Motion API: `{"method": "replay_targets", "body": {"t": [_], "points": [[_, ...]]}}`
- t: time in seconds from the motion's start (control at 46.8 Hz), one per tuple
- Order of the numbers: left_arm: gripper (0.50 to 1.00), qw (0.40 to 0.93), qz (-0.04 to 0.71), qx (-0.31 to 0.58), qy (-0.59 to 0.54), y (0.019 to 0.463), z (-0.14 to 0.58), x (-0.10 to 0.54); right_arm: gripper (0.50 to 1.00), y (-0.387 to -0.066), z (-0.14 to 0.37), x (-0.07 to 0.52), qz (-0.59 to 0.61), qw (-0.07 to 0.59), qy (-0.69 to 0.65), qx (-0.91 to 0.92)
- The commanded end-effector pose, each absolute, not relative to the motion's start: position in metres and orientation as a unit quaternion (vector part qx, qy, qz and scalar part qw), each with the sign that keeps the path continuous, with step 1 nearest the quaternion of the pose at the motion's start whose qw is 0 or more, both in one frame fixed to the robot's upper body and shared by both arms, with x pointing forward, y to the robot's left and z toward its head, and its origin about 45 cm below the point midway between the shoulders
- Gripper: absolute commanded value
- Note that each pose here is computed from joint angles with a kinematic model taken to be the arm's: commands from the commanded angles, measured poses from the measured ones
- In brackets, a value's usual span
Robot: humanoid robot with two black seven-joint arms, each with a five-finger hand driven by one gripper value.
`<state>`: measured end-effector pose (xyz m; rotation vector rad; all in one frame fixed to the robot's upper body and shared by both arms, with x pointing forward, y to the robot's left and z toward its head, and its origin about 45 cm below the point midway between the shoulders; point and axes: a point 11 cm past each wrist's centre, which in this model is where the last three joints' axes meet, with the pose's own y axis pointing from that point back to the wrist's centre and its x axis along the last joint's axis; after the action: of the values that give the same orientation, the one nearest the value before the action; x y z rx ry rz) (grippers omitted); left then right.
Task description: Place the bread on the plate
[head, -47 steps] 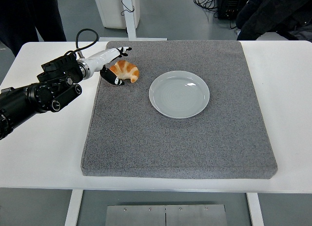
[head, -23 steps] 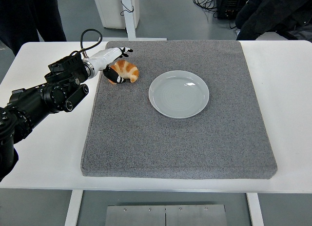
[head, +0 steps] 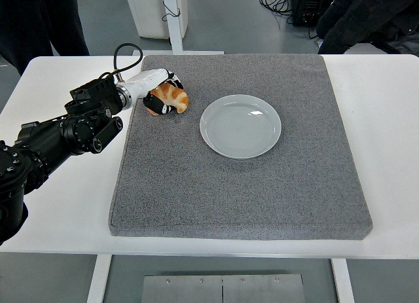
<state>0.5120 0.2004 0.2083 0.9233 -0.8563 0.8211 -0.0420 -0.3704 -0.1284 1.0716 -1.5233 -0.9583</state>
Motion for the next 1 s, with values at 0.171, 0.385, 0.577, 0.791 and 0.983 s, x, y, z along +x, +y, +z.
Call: {"method": "replay_targets", "body": {"t": [0.171, 0.385, 0.577, 0.791, 0.983], "points": [[0.500, 0.737, 0.364, 0.413, -0.392, 0.200, 0.208, 0.511, 1.000, -0.370, -0.128, -0.042, -0.396, 0.500, -0.630, 0.443], [0.500, 0.737, 0.365, 0.405, -0.399, 0.199, 0.216, 0.513, 1.000, -0.370, -0.128, -0.042, -0.396, 0.500, -0.630, 0.443], [0.500, 0.728, 0.369, 0.391, -0.425, 0.191, 0.250, 0.527, 1.000, -0.371, -0.128, -0.042, -0.396, 0.500, -0.630, 0.443], [0.500, 0.723, 0.367, 0.378, -0.446, 0.182, 0.297, 0.540, 1.000, -0.370, -0.128, -0.042, -0.396, 0.500, -0.630, 0.443], [0.500, 0.717, 0.368, 0.370, -0.461, 0.180, 0.333, 0.549, 1.000, -0.370, -0.128, -0.042, -0.396, 0.500, -0.630, 0.443]]}}
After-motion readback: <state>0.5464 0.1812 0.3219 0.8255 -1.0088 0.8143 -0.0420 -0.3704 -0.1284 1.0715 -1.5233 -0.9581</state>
